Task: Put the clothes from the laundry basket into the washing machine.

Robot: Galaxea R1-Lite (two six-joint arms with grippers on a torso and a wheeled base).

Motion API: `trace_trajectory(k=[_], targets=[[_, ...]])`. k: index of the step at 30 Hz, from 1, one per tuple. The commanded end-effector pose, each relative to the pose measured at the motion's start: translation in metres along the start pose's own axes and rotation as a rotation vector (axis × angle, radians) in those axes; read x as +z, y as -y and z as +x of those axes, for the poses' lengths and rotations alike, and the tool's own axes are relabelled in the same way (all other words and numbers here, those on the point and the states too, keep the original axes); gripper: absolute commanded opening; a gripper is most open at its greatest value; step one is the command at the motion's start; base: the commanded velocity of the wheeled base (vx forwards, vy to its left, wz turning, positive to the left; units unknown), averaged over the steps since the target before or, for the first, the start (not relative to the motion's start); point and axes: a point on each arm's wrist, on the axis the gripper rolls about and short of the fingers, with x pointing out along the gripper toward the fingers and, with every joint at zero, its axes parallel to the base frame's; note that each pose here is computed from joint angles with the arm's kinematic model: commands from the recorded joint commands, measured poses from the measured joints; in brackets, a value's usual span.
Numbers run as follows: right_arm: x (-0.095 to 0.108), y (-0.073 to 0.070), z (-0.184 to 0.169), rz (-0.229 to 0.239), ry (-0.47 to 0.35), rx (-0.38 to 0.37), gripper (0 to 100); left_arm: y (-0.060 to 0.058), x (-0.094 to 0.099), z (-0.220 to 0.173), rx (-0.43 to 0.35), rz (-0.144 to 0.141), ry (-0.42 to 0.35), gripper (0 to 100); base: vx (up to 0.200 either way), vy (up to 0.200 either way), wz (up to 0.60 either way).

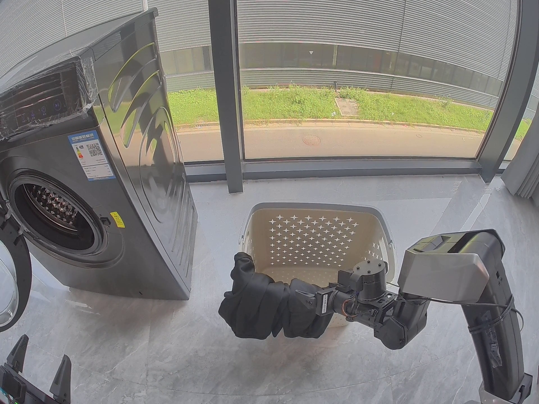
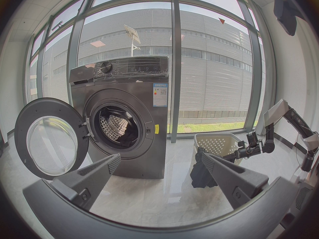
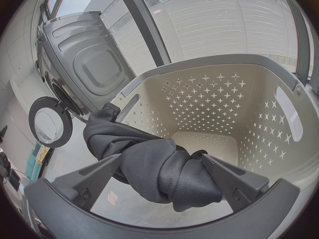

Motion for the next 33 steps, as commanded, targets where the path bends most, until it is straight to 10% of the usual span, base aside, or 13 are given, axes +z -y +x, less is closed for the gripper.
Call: trace_trajectory(k=[1, 7, 8, 33], targets=[[-0.006, 0.003, 0.003, -0.012, -0.014, -0.006, 100, 0.000, -0.005, 0.000, 0.000, -0.001, -0.001, 100, 0.000, 0.000, 0.00], [-0.005, 0.003, 0.005, -0.014, -0.002, -0.003, 100, 0.000, -0.005, 0.000, 0.002, -0.001, -0.001, 100, 0.000, 0.000, 0.00], [-0.004, 0.003, 0.005, -0.014, 0.000, -0.004, 0, 0.000, -0.005, 0.000, 0.002, -0.001, 0.000, 100, 0.000, 0.000, 0.00], [0.024, 0.001, -0.012, -0.017, 0.124, 0.022, 0, 0.000, -0.005, 0.000, 0.002, -0.002, 0.000, 100, 0.000, 0.000, 0.00]])
